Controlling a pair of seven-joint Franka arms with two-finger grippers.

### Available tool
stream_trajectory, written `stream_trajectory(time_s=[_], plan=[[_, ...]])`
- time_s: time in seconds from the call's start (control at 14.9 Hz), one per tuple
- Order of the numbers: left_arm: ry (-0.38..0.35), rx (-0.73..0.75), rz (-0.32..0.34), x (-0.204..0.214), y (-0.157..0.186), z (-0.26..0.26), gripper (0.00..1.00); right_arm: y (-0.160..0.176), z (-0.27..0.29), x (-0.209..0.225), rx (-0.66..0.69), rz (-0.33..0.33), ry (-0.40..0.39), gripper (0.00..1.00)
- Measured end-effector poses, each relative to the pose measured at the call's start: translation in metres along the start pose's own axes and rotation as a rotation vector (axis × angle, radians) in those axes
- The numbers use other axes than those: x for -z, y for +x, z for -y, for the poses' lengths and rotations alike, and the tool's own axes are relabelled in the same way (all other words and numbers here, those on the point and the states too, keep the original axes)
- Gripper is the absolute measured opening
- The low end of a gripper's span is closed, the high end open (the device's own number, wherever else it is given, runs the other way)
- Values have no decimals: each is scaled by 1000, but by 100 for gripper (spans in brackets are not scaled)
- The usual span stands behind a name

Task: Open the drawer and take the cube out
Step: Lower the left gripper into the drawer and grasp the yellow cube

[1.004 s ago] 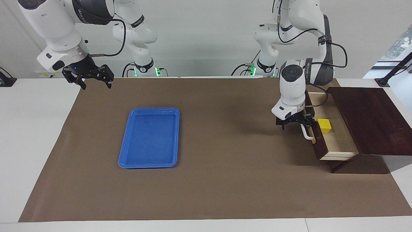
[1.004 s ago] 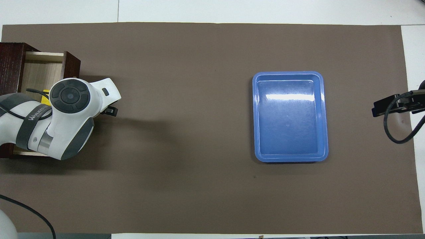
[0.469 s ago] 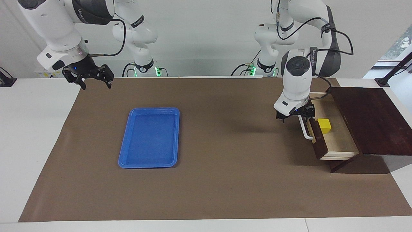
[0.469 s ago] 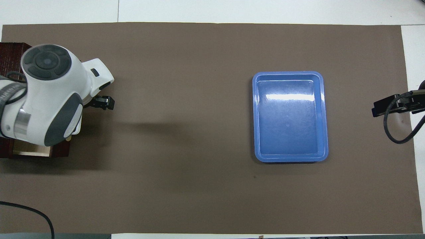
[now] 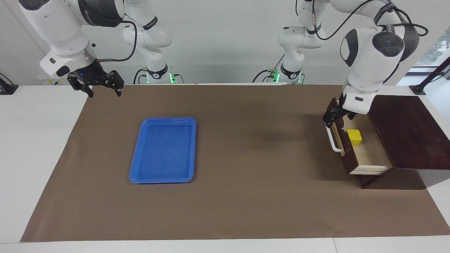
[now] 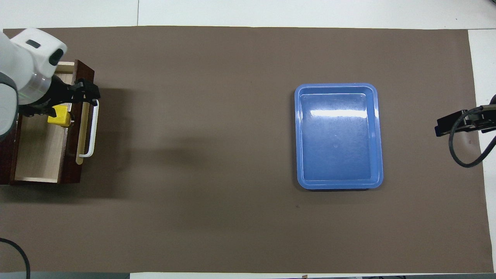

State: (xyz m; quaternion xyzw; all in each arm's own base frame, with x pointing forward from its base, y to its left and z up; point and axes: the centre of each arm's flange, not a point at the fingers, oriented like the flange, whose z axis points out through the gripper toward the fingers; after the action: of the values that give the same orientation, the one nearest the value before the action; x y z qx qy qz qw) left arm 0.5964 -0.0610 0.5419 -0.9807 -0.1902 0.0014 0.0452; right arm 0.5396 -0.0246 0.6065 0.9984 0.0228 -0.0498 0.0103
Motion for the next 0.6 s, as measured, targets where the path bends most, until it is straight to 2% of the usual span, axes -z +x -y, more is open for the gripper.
stream_trajectory(time_s=[0.4,0.6], plan=[[-12,504,18,-9,31,68,100,0,-1,0,-2,0,0,100],[-25,749,5,-37,42,85,100,0,-1,0,-2,0,0,100]])
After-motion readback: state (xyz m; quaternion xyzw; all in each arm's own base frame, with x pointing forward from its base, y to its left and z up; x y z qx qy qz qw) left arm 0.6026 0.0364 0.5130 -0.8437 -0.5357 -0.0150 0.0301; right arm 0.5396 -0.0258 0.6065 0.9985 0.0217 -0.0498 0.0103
